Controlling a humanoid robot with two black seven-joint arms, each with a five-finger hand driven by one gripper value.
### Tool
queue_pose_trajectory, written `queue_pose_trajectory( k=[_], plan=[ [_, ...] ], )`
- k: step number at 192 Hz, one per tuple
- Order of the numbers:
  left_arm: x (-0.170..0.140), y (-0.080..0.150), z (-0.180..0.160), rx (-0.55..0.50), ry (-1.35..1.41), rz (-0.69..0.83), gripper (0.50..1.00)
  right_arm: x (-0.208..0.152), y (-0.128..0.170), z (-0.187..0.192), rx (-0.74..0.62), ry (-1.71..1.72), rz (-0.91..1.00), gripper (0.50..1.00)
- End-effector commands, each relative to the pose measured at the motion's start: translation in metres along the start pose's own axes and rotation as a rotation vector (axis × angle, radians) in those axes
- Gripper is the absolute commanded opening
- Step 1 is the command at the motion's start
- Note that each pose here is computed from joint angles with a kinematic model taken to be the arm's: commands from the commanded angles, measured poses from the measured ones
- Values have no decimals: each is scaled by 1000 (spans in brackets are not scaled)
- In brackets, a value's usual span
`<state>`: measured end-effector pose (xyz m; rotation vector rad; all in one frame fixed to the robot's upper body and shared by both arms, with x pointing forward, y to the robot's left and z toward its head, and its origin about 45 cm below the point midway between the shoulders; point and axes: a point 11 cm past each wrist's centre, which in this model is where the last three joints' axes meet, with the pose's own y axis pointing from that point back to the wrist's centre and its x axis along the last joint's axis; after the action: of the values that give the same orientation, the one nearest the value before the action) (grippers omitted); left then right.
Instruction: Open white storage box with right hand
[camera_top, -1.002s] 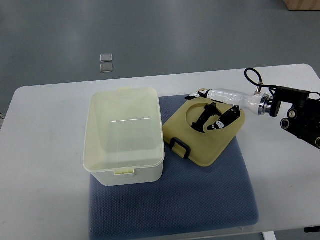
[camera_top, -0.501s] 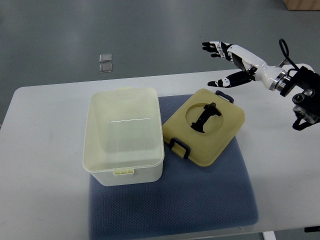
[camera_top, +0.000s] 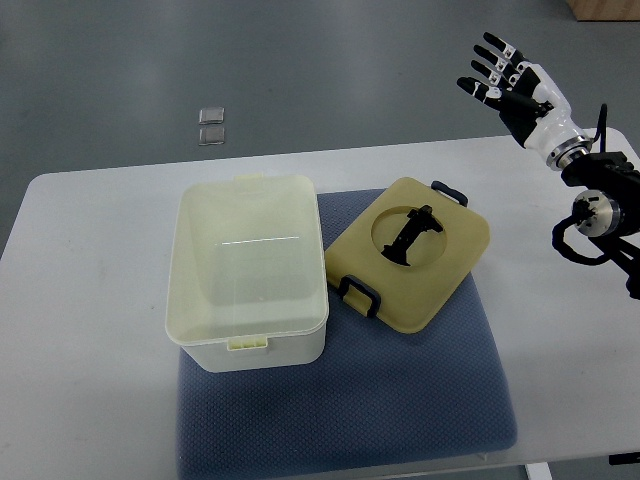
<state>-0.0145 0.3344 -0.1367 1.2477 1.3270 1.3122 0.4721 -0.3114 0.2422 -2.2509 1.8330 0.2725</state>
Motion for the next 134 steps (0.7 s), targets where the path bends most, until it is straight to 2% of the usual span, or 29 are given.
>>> queue_pose_trajectory(
  k=[1, 18, 56, 93, 134],
  plan=[
    [0, 0, 0, 1, 0, 0, 1000, 6, 0, 7, -40, -53, 38, 926],
    [0, 0, 0, 1, 0, 0, 1000, 2, -1, 20, -95, -118, 61, 926],
    [0, 0, 0, -1, 0, -1, 1000, -7, 1, 33, -105, -179, 10, 928],
    [0, 0, 0, 1, 0, -1, 1000, -9, -1, 35, -4, -183, 20, 930],
    [0, 0, 0, -1, 0, 0, 1000, -5, -1, 35, 7, -168, 55, 930]
  ],
)
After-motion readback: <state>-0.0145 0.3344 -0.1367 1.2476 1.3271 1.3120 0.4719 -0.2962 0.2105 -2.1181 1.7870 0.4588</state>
